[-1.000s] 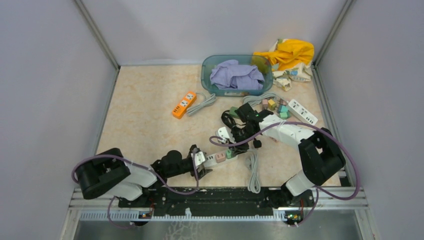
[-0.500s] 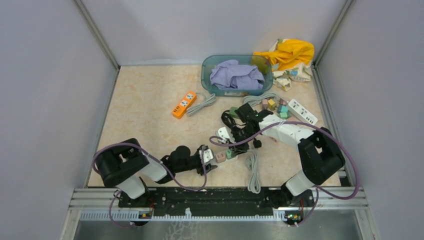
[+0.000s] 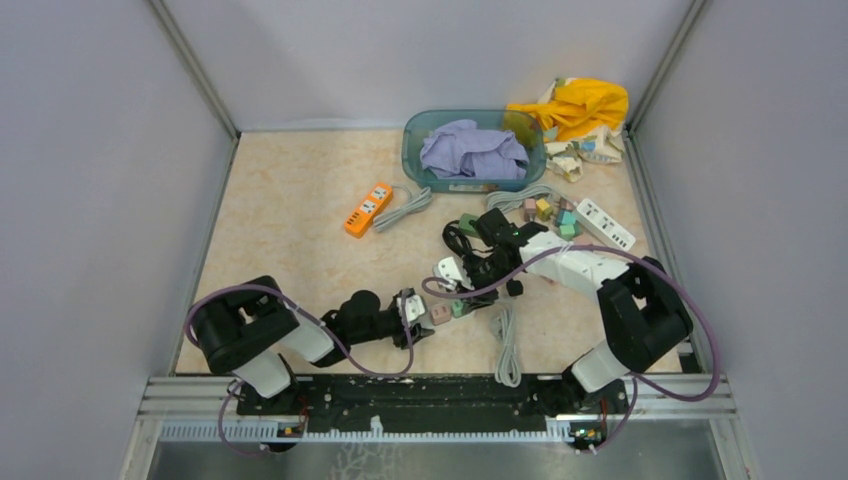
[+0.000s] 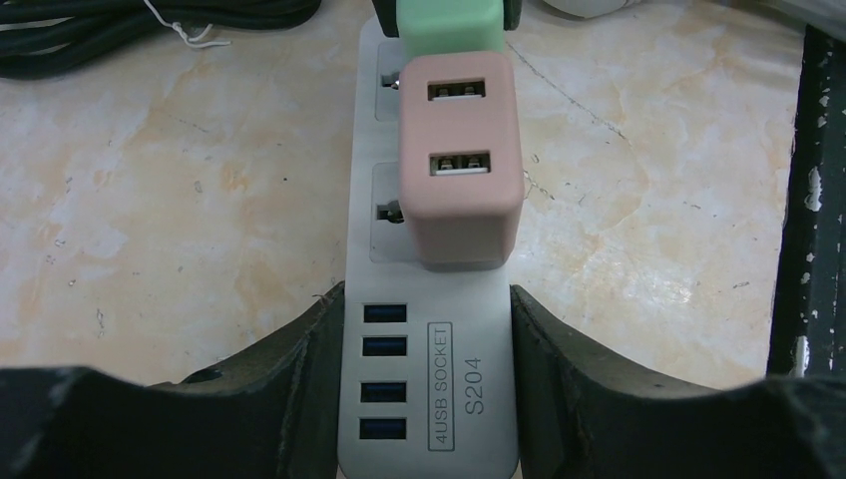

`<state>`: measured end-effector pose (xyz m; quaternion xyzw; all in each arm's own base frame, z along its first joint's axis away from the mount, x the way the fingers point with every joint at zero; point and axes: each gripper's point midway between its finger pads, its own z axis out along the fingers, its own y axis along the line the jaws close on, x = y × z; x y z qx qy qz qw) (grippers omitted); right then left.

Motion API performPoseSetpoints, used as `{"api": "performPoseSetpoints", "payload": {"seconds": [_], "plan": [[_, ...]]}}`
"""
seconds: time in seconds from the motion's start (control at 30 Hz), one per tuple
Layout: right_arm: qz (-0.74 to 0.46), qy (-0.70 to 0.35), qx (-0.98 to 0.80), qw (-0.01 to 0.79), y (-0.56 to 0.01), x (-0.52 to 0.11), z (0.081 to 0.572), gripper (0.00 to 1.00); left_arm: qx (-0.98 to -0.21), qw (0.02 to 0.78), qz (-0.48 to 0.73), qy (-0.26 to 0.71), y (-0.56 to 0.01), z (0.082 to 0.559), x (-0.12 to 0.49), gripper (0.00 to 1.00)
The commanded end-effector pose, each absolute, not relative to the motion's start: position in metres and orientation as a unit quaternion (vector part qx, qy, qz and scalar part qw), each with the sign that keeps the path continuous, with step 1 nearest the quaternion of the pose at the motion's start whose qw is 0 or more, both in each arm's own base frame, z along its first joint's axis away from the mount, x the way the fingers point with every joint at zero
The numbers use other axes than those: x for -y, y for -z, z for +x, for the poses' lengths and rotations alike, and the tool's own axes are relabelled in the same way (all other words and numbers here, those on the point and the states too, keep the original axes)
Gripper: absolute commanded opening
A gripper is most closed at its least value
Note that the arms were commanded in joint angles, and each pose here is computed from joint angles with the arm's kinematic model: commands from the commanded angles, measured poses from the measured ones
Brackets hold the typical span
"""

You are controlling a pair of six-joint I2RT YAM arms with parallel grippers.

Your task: Pull the plug off the socket

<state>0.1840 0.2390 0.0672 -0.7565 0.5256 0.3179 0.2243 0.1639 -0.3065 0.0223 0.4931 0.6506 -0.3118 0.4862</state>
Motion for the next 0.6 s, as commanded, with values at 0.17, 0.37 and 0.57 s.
{"api": "performPoseSetpoints", "payload": {"seconds": [0.17,0.37,0.57], "plan": [[-0.797,-0.324,-0.433,0.269,-0.069,-0.245,0.175,0.09,-0.664,0.471,0.472,0.339,-0.024,0.157,0.307,0.01],[-0.769,-0.369,-0.429,0.297,-0.087,-0.261,0.171,0.08,-0.662,0.467,0.472,0.346,-0.024,0.156,0.311,0.01],[-0.757,-0.332,-0.465,0.316,-0.087,-0.263,0.191,0.08,-0.665,0.466,0.471,0.345,-0.023,0.156,0.308,0.01]]}}
